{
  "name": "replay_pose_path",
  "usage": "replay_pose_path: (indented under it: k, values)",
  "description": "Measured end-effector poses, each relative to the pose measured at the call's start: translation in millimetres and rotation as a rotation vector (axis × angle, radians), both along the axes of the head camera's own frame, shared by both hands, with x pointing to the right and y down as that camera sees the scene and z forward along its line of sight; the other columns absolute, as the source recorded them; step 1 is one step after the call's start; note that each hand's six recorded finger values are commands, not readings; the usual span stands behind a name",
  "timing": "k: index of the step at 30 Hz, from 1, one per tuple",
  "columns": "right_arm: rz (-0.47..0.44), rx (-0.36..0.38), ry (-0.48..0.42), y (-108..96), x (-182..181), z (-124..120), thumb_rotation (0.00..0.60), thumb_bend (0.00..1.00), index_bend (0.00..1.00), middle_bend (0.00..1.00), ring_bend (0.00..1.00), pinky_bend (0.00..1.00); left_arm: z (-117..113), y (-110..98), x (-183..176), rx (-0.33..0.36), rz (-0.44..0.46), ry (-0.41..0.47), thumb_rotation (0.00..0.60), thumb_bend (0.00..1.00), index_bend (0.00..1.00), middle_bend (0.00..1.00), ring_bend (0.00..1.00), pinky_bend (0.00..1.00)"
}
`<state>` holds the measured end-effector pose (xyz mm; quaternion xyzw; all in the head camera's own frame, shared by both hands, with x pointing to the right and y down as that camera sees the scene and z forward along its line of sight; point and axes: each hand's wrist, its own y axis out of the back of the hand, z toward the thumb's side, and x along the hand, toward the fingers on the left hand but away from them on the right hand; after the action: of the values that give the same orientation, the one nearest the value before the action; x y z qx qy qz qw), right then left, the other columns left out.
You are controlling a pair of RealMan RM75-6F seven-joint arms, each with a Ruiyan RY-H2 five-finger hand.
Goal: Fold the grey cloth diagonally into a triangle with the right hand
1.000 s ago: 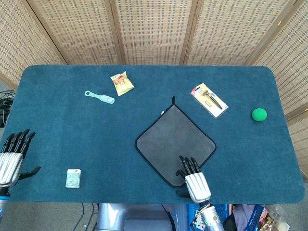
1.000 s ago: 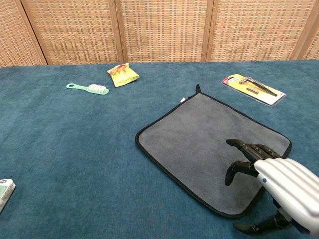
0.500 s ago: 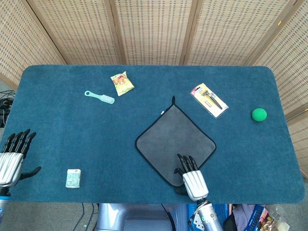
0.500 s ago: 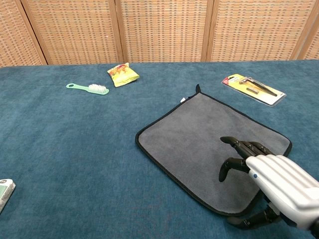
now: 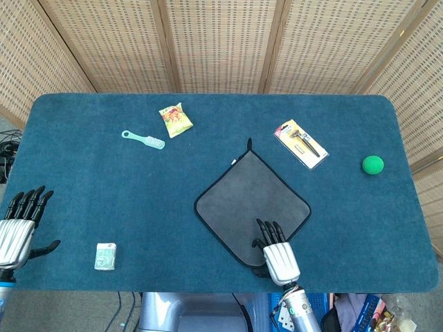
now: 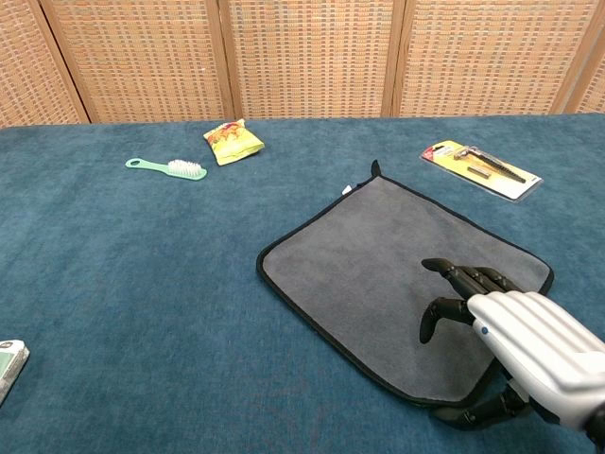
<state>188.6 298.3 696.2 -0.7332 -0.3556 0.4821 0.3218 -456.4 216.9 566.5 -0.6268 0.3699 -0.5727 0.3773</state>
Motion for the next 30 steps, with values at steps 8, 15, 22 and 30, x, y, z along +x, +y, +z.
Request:
replay_pose_path:
  k: [8, 15, 22, 30]
  values:
    - [0.002, -0.004, 0.005, 0.8, 2.1, 0.5, 0.600, 0.29, 0.43, 0.05, 0.00, 0.00, 0.0, 0.4, 0.8, -0.003, 0.003, 0.005, 0.600, 0.17, 0.00, 0.00, 0.00, 0.00]
    - [0.010, -0.008, 0.008, 0.6, 3.9, 2.5, 0.600, 0.30, 0.57, 0.12, 0.00, 0.00, 0.4, 0.8, 2.1, -0.008, 0.008, 0.011, 0.600, 0.17, 0.00, 0.00, 0.00, 0.00]
    - [0.020, -0.009, 0.003, -0.3, 5.1, 2.4, 0.600, 0.33, 0.60, 0.15, 0.00, 0.00, 0.9, 0.8, 2.6, -0.012, 0.010, 0.014, 0.600, 0.17, 0.00, 0.00, 0.00, 0.00]
    - [0.020, -0.002, -0.007, -2.9, 5.6, 1.6, 0.600, 0.40, 0.60, 0.15, 0.00, 0.00, 1.2, 1.0, 3.3, -0.013, 0.013, 0.016, 0.600, 0.17, 0.00, 0.00, 0.00, 0.00]
